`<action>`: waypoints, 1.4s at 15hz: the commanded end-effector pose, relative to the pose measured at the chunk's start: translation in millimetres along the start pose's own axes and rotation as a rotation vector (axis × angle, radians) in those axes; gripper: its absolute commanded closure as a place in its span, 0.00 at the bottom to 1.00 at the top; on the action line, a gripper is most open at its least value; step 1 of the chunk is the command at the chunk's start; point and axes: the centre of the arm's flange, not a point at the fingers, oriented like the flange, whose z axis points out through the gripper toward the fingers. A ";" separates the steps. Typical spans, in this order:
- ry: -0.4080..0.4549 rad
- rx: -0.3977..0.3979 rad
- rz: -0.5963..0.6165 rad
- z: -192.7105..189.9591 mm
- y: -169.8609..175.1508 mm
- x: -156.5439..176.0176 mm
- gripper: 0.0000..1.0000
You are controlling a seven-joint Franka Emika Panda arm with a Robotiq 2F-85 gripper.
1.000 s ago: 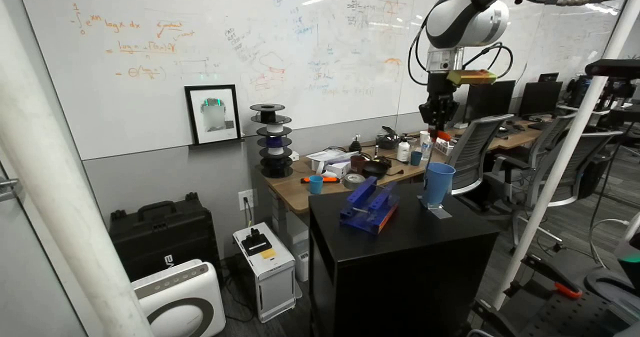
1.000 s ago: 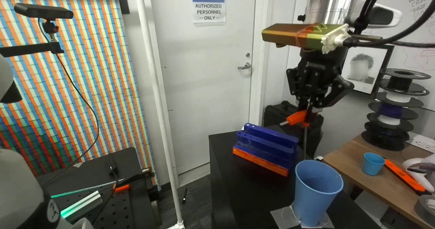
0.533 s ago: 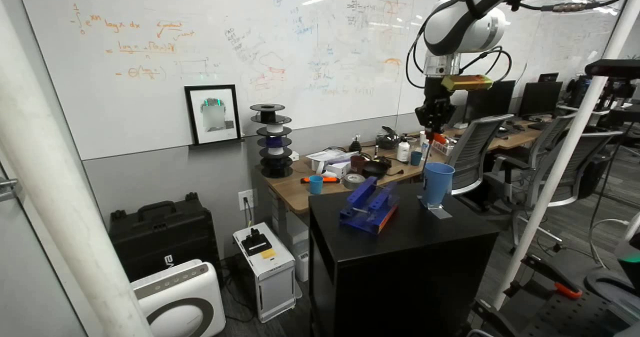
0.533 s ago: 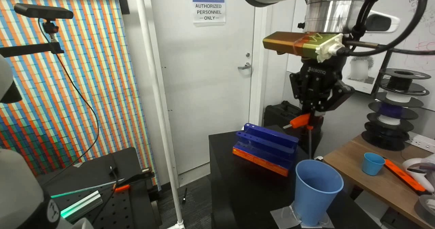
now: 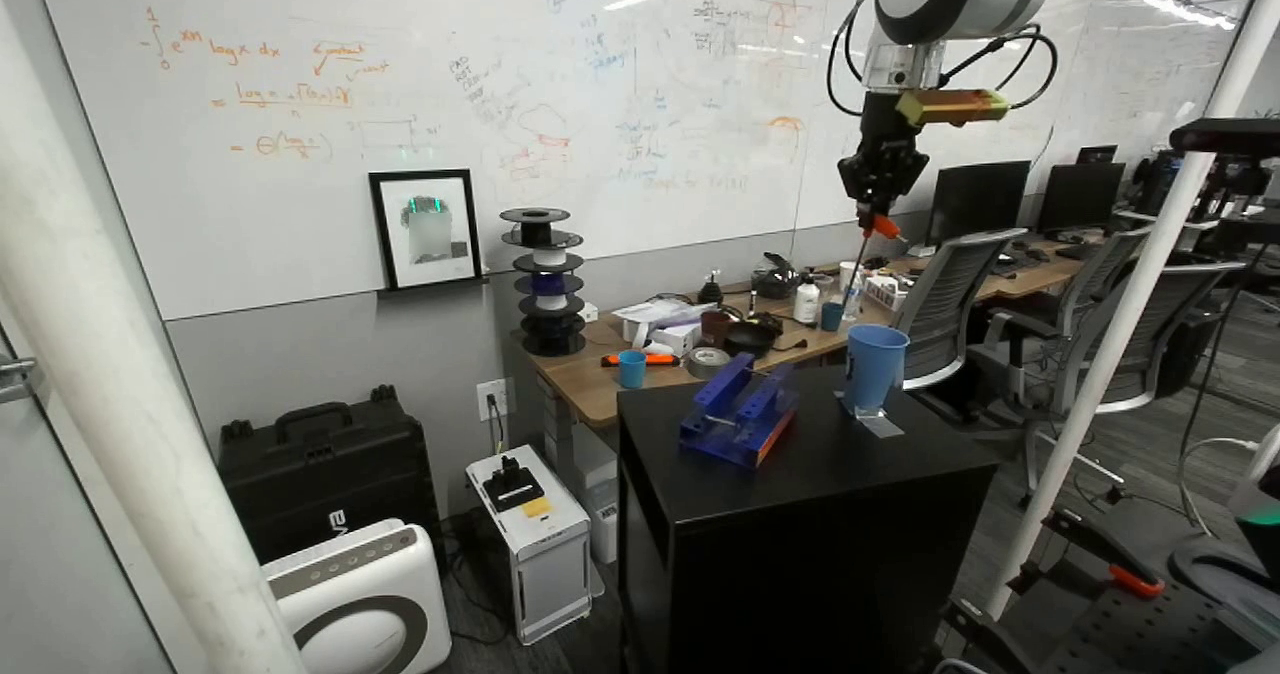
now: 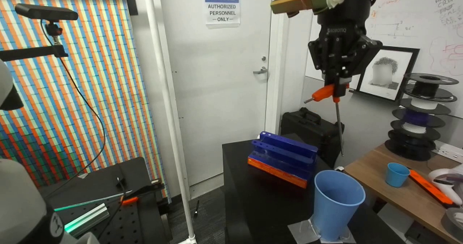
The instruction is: Put the orange object in the house
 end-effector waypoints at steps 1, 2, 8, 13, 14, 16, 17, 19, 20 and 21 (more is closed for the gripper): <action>-0.031 -0.035 0.049 -15.3 2.6 -24.0 0.88; -0.058 -0.025 0.060 -12.6 2.9 -26.5 0.88; -0.124 -0.041 0.094 22.3 9.1 -28.4 0.88; -0.077 -0.022 0.118 54.6 23.9 -18.5 0.88; -0.076 -0.026 0.120 61.5 26.0 -17.3 0.88; -0.100 0.004 0.122 69.7 28.7 -17.2 0.53; -0.110 0.033 0.123 67.8 28.7 -18.9 0.47; -0.114 0.113 0.122 49.2 27.0 -24.5 0.32; -0.110 0.169 0.114 35.4 26.8 -28.1 0.23; -0.104 0.230 0.099 19.4 27.2 -33.6 0.16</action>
